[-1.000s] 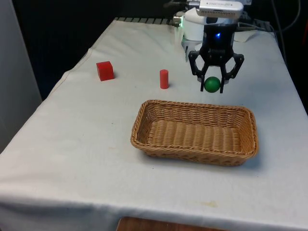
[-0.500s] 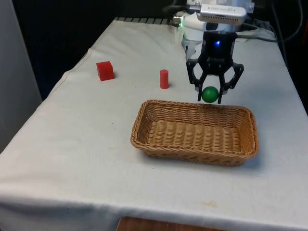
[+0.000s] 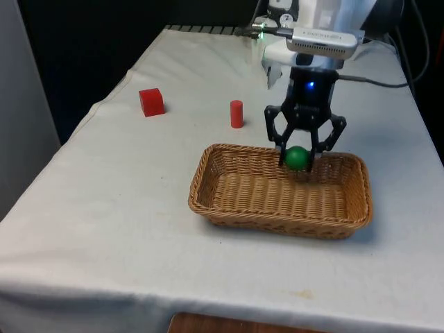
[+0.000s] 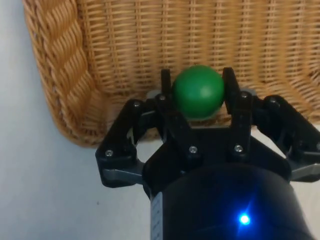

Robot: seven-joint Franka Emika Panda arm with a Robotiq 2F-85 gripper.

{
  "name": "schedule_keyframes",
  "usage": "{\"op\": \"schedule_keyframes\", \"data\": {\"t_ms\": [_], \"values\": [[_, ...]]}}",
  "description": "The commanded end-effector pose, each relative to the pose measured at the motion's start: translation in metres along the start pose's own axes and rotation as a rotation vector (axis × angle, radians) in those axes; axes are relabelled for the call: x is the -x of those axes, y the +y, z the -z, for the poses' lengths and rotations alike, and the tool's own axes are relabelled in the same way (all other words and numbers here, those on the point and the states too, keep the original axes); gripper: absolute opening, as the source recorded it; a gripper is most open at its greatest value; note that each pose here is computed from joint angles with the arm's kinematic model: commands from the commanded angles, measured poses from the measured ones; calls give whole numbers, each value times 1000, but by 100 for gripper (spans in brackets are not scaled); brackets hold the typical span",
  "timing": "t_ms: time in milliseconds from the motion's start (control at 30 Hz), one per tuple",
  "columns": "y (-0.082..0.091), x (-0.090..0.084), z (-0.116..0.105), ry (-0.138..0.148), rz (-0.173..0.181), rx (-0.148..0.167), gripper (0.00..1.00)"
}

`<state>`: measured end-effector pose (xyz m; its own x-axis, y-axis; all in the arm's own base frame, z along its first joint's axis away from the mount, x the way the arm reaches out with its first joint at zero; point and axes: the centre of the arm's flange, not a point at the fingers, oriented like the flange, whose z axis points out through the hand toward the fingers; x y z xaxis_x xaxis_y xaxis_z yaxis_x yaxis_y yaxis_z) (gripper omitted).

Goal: Pick up the object to the left of the cylinder and place it into the basket.

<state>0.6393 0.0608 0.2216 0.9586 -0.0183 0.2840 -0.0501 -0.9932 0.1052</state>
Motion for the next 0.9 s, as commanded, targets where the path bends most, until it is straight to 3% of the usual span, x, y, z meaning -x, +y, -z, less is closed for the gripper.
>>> {"op": "schedule_keyframes", "data": {"t_ms": [0, 433, 567, 667, 867], "values": [[0, -2, -5, 15, -2, 2, 0], [16, -16, -41, 55, 7, 58, 0], [20, -18, -46, 53, 6, 75, 0], [21, -21, -50, 65, 4, 72, 0], [20, -21, -50, 58, 8, 80, 0]]}}
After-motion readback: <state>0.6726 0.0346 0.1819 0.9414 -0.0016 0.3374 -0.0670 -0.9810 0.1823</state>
